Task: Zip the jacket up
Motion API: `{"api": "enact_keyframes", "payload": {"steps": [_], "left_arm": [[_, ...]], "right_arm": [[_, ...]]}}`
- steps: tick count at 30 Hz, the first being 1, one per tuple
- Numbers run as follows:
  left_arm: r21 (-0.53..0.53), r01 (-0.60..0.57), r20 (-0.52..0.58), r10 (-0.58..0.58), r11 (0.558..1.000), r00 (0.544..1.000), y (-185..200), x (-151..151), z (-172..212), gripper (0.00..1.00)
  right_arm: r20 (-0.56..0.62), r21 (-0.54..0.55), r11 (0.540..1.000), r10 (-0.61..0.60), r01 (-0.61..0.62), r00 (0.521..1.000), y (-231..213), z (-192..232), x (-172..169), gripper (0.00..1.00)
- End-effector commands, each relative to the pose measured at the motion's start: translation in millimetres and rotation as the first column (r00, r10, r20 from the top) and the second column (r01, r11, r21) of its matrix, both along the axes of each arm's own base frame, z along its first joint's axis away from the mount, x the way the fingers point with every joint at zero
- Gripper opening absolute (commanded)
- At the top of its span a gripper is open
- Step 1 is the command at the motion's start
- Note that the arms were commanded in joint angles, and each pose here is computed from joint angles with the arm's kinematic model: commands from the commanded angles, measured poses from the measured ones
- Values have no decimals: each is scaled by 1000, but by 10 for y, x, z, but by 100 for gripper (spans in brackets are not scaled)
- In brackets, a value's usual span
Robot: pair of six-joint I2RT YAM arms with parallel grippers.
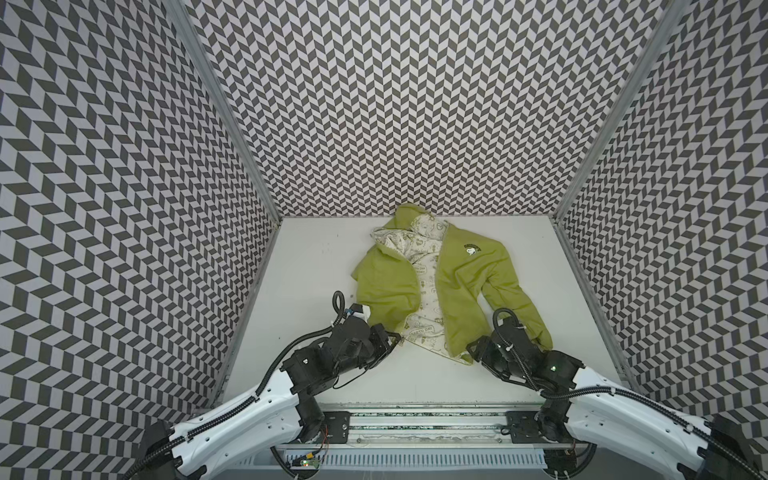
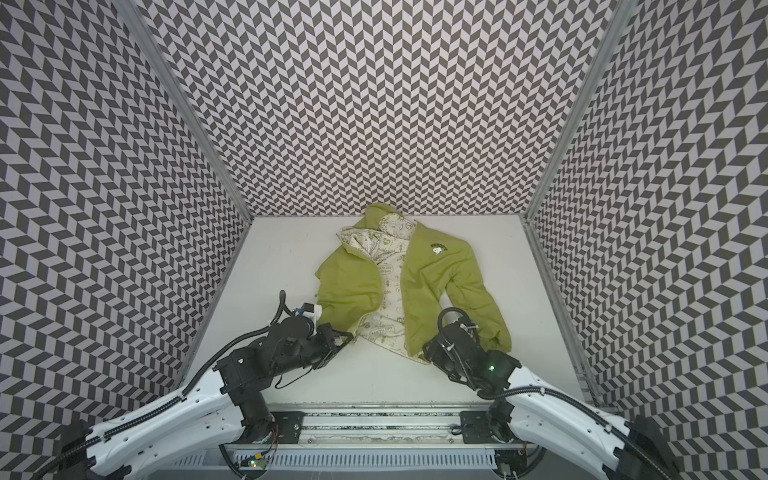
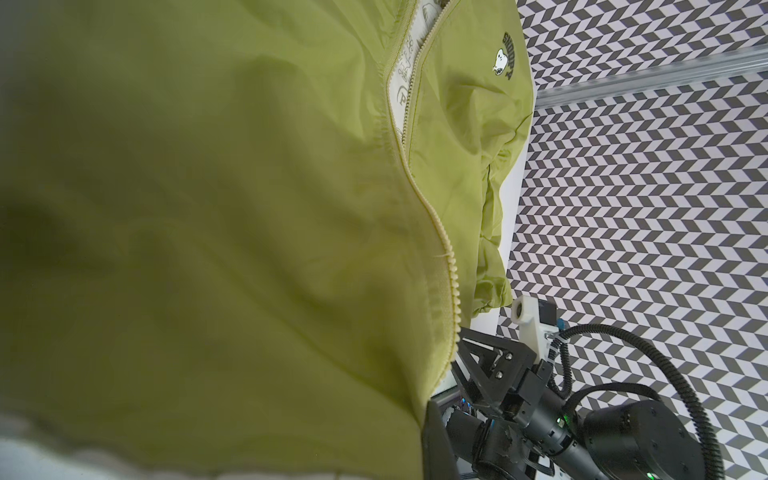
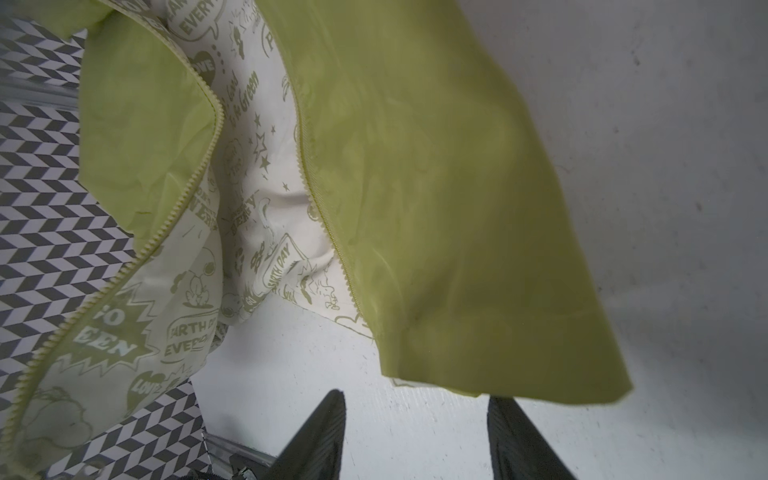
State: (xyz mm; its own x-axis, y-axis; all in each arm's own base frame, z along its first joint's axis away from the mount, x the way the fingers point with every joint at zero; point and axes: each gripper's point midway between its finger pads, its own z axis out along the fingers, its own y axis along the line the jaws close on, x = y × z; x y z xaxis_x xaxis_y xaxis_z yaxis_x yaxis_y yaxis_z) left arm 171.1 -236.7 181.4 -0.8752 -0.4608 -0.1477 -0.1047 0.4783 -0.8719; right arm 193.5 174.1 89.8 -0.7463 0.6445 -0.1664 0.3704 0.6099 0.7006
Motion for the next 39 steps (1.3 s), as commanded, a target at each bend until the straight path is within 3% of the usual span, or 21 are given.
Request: {"api": "enact_keyframes", "payload": {"steps": [1,33,39], "left_arm": [[-9,-14,-7,14,1000,1000,24,2,-7,0],[-11,4,-23,-4,1000,1000,-69,30,-60,0],[-11,4,-27,-5,1000,1000,-85,40,-77,0]], "right_arm": [[25,53,999,-5,3,1000,73,124,63,55],[60,118,992,-44,37,997,128,207,340,49],[41,166,985,39,-46,998,397,239,409,45]]}}
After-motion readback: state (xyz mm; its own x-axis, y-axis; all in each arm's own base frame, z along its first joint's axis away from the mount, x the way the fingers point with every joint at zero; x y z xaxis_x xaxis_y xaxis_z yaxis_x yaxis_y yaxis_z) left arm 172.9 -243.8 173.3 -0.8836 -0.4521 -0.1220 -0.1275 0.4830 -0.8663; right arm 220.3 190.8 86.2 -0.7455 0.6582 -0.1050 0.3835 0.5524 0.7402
